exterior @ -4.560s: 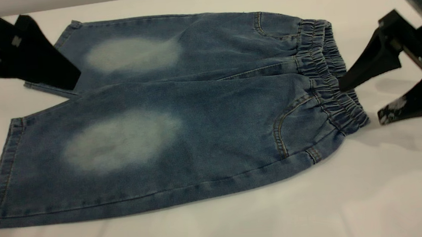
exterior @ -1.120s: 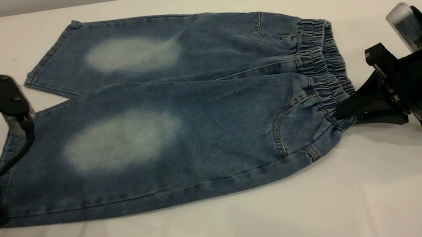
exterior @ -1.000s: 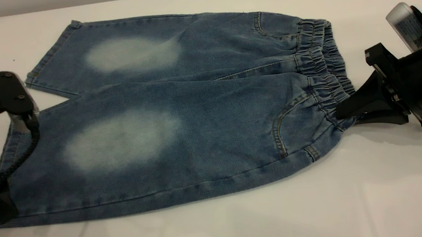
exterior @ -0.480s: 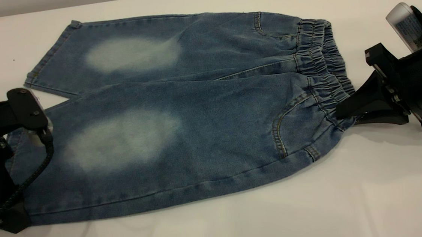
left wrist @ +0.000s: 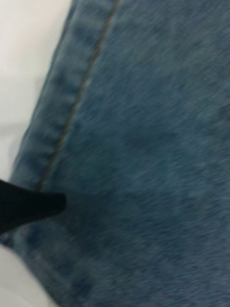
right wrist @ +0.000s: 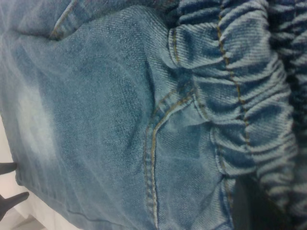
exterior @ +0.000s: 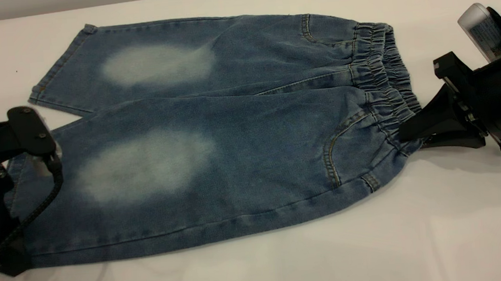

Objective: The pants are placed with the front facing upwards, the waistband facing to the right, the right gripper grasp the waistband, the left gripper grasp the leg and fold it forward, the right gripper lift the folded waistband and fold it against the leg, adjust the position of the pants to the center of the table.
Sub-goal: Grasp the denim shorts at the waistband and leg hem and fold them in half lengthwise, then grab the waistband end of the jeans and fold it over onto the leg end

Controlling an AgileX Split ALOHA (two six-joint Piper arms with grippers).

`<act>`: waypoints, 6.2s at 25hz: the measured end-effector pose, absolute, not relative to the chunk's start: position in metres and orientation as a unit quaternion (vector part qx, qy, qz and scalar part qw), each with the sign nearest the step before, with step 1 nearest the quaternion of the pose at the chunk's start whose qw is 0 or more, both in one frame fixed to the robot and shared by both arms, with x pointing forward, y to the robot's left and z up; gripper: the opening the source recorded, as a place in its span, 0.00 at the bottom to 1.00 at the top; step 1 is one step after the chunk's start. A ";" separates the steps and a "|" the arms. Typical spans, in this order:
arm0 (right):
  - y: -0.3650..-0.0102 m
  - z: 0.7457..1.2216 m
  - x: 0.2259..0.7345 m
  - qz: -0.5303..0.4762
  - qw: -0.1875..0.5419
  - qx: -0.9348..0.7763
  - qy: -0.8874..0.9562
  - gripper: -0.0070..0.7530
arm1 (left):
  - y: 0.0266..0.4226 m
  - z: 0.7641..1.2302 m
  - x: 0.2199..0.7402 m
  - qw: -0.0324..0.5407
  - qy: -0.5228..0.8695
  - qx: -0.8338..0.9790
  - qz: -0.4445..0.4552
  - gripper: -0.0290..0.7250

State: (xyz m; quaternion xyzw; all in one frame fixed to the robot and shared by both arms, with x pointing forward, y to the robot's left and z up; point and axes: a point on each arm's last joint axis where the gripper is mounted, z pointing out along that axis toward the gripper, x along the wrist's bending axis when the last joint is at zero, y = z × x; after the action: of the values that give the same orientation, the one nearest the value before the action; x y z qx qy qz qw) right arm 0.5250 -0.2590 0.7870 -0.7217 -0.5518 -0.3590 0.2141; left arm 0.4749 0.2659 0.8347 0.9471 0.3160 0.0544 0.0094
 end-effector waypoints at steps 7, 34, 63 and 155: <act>-0.259 0.787 0.525 -0.358 0.215 -0.720 -0.554 0.08 | 0.269 0.835 0.473 -0.009 0.313 0.948 0.051 0.64; -0.255 0.791 0.524 -0.378 0.234 -0.706 -0.552 0.10 | 0.270 0.827 0.478 -0.013 0.317 0.946 0.071 0.10; -0.258 0.885 0.454 -0.345 0.202 -0.791 -0.462 0.10 | 0.269 0.965 0.495 0.131 0.384 0.865 0.297 0.10; -0.282 0.823 0.577 -0.279 0.148 -0.849 -0.425 0.77 | 0.203 0.900 0.685 0.205 0.570 0.752 0.261 0.61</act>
State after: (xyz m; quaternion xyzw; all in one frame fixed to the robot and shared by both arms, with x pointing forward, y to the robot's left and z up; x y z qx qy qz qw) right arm 0.5765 -0.2824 0.8234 -0.8486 -0.4246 -0.2787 0.1480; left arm 0.6849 0.2035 0.9004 0.7519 0.5698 0.2610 0.2048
